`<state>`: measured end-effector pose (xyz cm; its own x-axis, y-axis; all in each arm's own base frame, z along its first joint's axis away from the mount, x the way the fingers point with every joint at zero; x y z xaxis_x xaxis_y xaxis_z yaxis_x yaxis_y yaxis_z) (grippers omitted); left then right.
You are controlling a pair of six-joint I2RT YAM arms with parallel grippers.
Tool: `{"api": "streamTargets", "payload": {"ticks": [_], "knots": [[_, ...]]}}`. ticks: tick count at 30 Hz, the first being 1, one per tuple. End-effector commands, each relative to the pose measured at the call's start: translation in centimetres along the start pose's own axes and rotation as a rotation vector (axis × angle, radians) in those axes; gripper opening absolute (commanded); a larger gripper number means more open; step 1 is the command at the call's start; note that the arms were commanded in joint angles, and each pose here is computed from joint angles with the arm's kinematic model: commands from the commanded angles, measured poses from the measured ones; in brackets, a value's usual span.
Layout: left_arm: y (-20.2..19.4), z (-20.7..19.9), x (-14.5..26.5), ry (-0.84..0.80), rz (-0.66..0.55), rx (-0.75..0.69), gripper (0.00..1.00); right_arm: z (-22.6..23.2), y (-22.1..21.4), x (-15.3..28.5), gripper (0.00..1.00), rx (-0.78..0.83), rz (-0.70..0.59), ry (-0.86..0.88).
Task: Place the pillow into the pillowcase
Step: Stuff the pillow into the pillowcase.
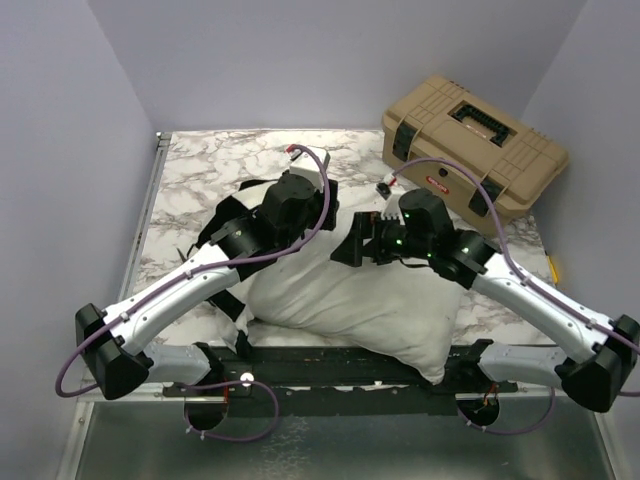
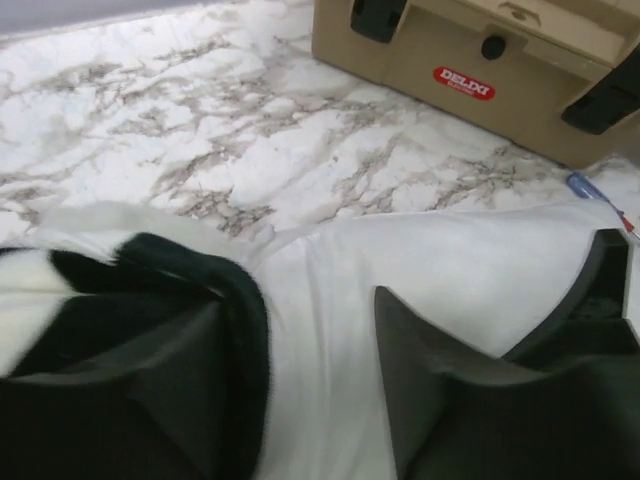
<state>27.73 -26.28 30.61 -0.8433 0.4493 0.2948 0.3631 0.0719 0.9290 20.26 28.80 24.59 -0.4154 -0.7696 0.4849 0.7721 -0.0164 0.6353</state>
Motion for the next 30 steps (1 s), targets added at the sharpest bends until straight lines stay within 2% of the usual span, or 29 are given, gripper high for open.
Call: {"api": "streamTargets", "payload": {"ticks": [1, 3, 8, 9, 10, 17, 20, 23, 30], "knots": [[0.1, 0.4, 1.9, 0.021, 0.128, -0.089, 0.71, -3.6, -2.2, 3.4, 1.0, 0.037, 0.047, -0.225], [1.0, 1.4, 3.3, 0.075, 0.142, -0.081, 0.78, -3.6, -3.2, 3.8, 1.0, 0.031, 0.074, -0.208], [3.2, 4.6, 8.4, 0.239, 0.151, -0.039, 0.86, -1.5, -4.3, 3.6, 1.0, 0.004, 0.119, -0.064], [3.4, 5.3, 9.5, 0.272, 0.162, -0.032, 0.97, -1.1, -4.2, 3.4, 1.0, 0.001, 0.121, -0.039], [3.4, 5.8, 10.5, 0.298, 0.18, -0.018, 0.99, -0.7, -4.0, 3.2, 1.0, 0.003, 0.123, -0.015], [0.2, 8.4, 15.9, 0.4, 0.349, 0.036, 0.99, 1.0, -3.7, 0.5, 1.0, 0.026, 0.177, 0.087], [-0.5, 8.8, 17.5, 0.39, 0.343, 0.111, 0.99, 1.8, -3.8, -0.5, 1.0, 0.036, 0.194, 0.118], [-1.3, 8.9, 19.3, 0.368, 0.312, 0.246, 0.99, 2.9, -4.1, -1.6, 0.99, 0.046, 0.208, 0.16], [-9.3, 9.2, 19.7, 0.362, 0.415, 0.46, 0.96, 6.0, -5.4, -5.1, 0.96, 0.122, 0.244, 0.208]]}}
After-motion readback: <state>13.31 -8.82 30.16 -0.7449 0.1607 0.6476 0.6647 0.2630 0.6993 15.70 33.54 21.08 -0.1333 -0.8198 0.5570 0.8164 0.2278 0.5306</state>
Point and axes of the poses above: each gripper's point midway between its finger pads, its own x axis back along the fingers, its own z axis along the line the jaws close on, y = z × x, the point moved 2 cm from there along x, back along the fingers, and after that the axes turned 2 degrees about x, right-handed, at the moved point
